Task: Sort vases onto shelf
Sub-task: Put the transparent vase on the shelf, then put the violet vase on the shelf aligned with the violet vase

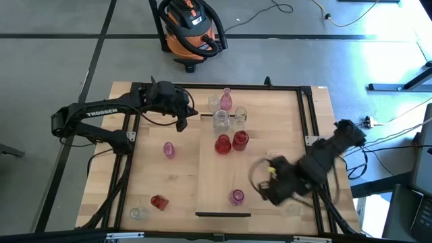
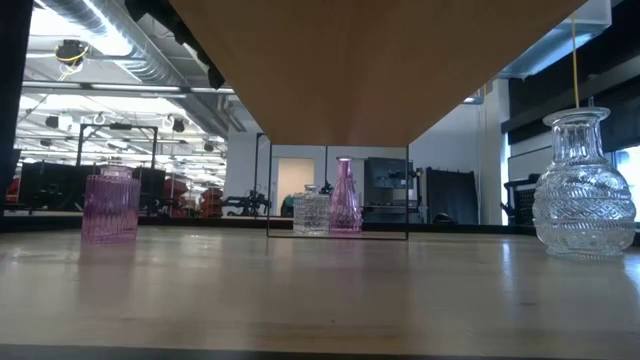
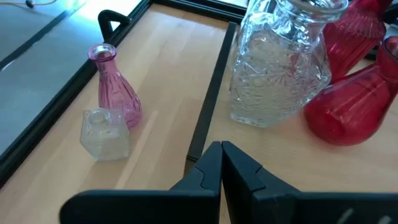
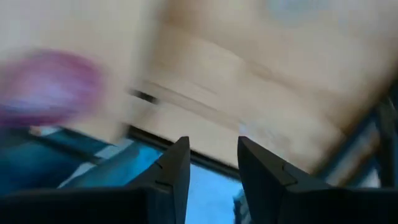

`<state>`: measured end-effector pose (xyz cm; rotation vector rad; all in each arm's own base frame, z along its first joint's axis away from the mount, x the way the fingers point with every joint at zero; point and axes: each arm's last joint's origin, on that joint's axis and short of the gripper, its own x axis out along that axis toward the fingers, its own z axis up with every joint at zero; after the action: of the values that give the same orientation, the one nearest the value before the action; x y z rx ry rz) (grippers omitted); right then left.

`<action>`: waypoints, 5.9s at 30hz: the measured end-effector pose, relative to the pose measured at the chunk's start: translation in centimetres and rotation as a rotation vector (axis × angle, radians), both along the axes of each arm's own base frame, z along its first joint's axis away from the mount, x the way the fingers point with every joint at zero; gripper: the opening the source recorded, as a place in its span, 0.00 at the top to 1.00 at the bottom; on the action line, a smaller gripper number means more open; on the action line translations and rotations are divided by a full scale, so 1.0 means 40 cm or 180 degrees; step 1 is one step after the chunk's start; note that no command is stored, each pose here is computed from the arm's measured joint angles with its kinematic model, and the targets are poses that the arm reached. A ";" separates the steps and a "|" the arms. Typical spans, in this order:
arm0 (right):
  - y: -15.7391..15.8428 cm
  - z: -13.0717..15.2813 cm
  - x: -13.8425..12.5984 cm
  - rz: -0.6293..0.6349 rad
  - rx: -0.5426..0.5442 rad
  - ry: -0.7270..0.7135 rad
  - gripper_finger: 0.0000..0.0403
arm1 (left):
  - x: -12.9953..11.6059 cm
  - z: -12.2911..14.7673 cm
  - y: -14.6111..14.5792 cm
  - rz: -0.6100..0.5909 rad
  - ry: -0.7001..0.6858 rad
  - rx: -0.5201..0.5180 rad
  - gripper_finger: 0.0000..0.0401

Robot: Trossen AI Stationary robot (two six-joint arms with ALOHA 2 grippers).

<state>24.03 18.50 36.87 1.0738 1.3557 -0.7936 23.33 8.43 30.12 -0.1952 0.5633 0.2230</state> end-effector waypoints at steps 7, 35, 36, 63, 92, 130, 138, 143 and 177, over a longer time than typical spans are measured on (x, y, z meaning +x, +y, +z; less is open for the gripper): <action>0.091 -0.035 -0.154 -0.0402 0.0381 0.0146 0.71 | 0.000 0.000 0.000 -0.0059 0.0021 0.0076 1.00; 0.118 -0.262 -0.171 -0.0305 0.0361 0.0716 0.71 | -0.001 -0.001 0.000 -0.0059 0.0028 0.0076 1.00; 0.120 -0.267 -0.170 -0.0300 0.0385 0.0692 0.71 | -0.001 -0.001 0.001 -0.0057 0.0028 0.0077 1.00; -0.205 0.050 -0.041 0.0195 0.0156 -0.0293 1.00 | -0.008 0.000 0.022 0.0032 0.0031 0.0133 1.00; -0.260 0.062 0.191 0.0925 0.0371 -0.0586 1.00 | -0.009 -0.002 0.022 0.0077 0.0040 0.0086 1.00; -0.258 0.072 0.223 0.0869 0.0195 -0.0933 0.73 | -0.009 -0.002 0.022 0.0077 0.0038 0.0084 1.00; -0.251 0.066 0.250 0.0877 0.0207 -0.1108 0.73 | -0.009 -0.002 0.022 0.0076 0.0041 0.0082 1.00; -0.253 0.063 0.246 0.0873 0.0198 -0.1041 0.73 | -0.009 -0.002 0.021 0.0075 0.0051 0.0078 1.00; -0.306 0.232 0.143 0.1138 -0.1207 -0.1575 0.73 | -0.110 -0.077 -0.032 0.0332 0.1544 -0.1075 1.00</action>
<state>29.75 6.27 46.15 0.6436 0.8914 -0.4514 18.95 7.14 27.05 -0.5064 1.0748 0.2777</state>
